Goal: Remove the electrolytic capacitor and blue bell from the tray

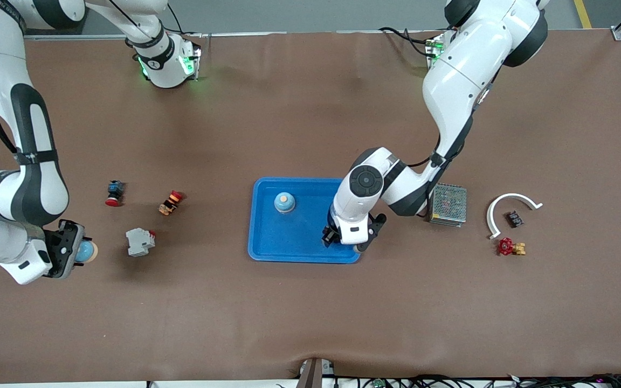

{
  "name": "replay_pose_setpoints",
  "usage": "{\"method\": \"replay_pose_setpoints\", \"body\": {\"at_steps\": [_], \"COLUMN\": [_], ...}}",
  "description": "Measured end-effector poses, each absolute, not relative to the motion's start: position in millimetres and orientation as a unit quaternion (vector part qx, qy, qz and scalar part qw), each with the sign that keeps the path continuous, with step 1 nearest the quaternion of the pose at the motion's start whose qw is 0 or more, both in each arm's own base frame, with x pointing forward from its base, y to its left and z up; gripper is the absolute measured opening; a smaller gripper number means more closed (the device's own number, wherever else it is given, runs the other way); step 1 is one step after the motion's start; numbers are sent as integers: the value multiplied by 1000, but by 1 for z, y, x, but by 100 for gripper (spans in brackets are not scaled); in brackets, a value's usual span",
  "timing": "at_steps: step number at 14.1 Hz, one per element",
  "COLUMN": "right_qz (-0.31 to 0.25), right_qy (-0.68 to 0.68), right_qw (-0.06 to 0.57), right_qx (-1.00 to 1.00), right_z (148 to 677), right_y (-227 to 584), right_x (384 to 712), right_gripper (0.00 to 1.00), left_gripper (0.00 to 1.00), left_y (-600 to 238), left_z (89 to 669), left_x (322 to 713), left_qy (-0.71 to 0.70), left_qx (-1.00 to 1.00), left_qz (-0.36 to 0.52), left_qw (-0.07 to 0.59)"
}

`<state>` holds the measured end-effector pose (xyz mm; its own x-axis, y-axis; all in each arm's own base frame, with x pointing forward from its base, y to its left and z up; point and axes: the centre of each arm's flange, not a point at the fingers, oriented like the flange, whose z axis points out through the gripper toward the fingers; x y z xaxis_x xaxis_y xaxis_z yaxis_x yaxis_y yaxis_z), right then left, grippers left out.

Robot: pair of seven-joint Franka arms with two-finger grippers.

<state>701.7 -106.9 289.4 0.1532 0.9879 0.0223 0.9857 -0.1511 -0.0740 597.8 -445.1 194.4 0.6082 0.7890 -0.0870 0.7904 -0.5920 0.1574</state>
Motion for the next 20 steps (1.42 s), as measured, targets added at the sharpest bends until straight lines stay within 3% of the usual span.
{"method": "replay_pose_setpoints", "body": {"at_steps": [1,2,5,9,13,20], "right_qz": [13,13,15,12,8,7], "right_qy": [-656,-659,-659,-659,-658,-658], "right_qw": [33,33,36,32,26,26], "right_qx": [-754,-752,-751,-751,-752,-752], "right_z": [278,266,235,217,197,192], "right_y": [-112,-115,-118,-117,-116,-116], "right_x": [699,694,680,671,659,656], "right_gripper": [68,68,68,68,68,68], "left_gripper": [68,61,30,30,30,30], "left_y": [-445,-445,-445,-446,-418,-342], "left_z": [190,186,183,201,264,345], "left_x": [597,597,597,605,629,621], "left_qy": [443,443,444,445,438,347], "left_qx": [892,892,892,891,895,937], "left_qz": [-6,-7,-8,0,20,4], "left_qw": [89,87,87,96,82,-31]}}
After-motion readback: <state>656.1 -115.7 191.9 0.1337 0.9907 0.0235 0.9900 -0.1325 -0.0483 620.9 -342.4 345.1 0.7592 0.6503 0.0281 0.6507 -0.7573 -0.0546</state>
